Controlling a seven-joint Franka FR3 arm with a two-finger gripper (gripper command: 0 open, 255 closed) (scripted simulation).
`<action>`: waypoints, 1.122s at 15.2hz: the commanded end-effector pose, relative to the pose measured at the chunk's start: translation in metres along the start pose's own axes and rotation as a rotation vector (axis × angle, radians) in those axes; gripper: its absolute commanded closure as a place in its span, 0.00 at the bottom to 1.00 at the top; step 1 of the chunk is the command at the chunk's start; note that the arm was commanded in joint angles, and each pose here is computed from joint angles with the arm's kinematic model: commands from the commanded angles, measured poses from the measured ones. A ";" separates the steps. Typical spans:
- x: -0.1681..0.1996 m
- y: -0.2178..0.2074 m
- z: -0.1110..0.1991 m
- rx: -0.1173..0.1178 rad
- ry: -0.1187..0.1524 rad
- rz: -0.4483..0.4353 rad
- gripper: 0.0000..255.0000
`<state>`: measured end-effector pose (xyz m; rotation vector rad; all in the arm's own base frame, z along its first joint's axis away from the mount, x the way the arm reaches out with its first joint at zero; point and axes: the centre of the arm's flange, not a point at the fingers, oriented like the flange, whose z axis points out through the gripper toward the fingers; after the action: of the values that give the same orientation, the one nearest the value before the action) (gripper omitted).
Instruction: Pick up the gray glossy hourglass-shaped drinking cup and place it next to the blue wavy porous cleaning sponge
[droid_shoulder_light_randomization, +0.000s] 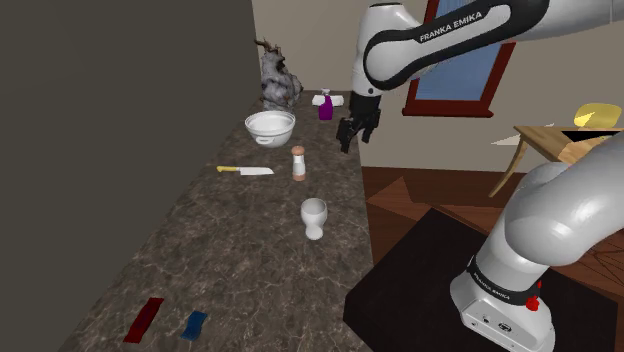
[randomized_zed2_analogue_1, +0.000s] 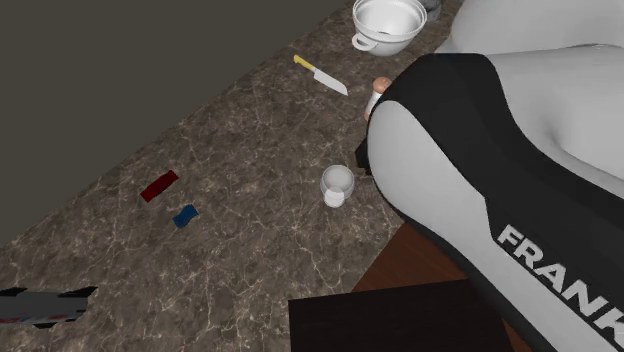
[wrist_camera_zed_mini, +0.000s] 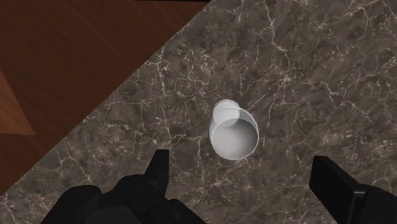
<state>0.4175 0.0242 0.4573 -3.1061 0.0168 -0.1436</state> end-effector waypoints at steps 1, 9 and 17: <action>0.011 -0.004 0.026 0.010 -0.004 -0.003 0.00; 0.049 -0.023 0.122 0.051 -0.028 -0.014 0.00; 0.085 -0.047 0.219 0.092 -0.052 -0.026 0.00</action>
<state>0.5170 0.0748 0.2632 -3.0225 -0.0289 -0.0657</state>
